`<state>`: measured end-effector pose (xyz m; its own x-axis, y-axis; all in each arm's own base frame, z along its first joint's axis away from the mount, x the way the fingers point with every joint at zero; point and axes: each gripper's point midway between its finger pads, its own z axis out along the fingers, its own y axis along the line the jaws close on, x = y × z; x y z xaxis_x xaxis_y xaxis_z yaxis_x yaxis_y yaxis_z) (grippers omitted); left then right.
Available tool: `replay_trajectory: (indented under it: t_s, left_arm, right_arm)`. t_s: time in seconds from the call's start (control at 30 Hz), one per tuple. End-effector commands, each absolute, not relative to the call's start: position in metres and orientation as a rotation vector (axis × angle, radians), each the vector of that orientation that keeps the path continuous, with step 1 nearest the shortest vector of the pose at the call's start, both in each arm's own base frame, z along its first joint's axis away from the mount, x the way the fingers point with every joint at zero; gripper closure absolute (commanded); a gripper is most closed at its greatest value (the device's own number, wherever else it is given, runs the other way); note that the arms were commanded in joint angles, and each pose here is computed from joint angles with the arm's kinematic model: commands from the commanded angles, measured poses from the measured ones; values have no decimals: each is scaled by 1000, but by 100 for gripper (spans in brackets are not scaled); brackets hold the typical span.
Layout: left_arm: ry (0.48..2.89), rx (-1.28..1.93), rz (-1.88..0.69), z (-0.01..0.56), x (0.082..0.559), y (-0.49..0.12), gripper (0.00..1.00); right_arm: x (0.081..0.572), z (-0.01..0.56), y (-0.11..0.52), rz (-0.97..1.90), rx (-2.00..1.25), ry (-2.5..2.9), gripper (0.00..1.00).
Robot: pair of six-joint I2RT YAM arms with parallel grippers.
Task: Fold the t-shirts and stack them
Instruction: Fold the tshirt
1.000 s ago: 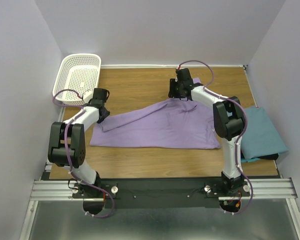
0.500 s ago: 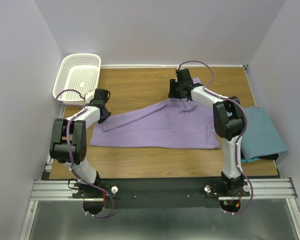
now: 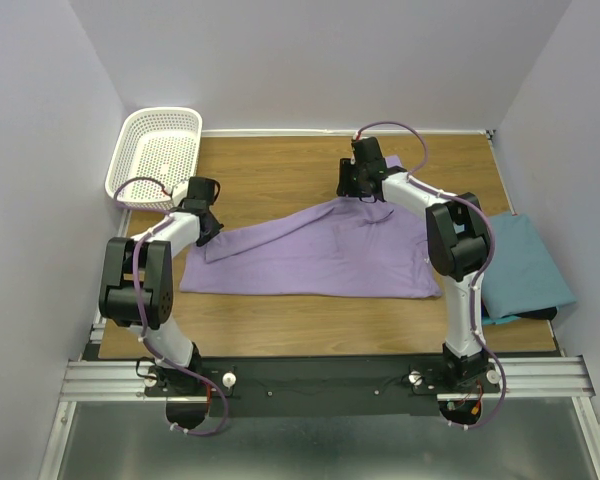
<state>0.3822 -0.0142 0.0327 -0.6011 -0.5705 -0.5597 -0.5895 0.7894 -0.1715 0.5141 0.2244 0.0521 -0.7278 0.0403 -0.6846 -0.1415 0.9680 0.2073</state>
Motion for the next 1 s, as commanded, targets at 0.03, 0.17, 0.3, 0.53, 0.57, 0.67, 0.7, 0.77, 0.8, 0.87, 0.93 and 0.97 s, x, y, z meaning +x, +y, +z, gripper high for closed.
replay_trajectory:
  t_s: [0.03,0.17,0.3,0.53,0.57,0.67,0.7,0.77,0.8,0.87,0.93,0.97]
  left_arm:
    - [2271,-793,-60,78,403,-22,100]
    - [2237,-760,-105,98,405,-26,100]
    - [2235,-702,-180,110,400,-39,100]
    - [2226,-603,-325,119,381,-65,100]
    - [2225,-594,-339,119,378,-68,100]
    - [2225,-566,-391,120,364,-76,100]
    - [2231,-564,-400,118,360,-77,100]
    - [2253,-566,-404,108,349,-78,100]
    - [2259,-554,-442,108,344,-84,100]
    - [2287,-558,-456,97,333,-87,100]
    - [2326,-571,-463,84,320,-90,100]
    - [2343,-584,-458,79,316,-89,100]
  right_arm:
    - [516,73,226,357,-55,2327,45]
    - [516,73,226,357,-55,2327,45]
    - [516,73,226,361,-53,2326,45]
    - [516,77,228,370,-56,2321,45]
    - [516,77,227,369,-54,2321,45]
    - [516,77,227,370,-52,2321,45]
    - [516,77,228,371,-52,2321,45]
    - [516,77,228,373,-50,2320,45]
    - [516,77,228,372,-50,2322,45]
    - [516,77,228,373,-48,2322,45]
    - [516,77,228,374,-48,2320,45]
    - [516,77,228,373,-48,2322,45]
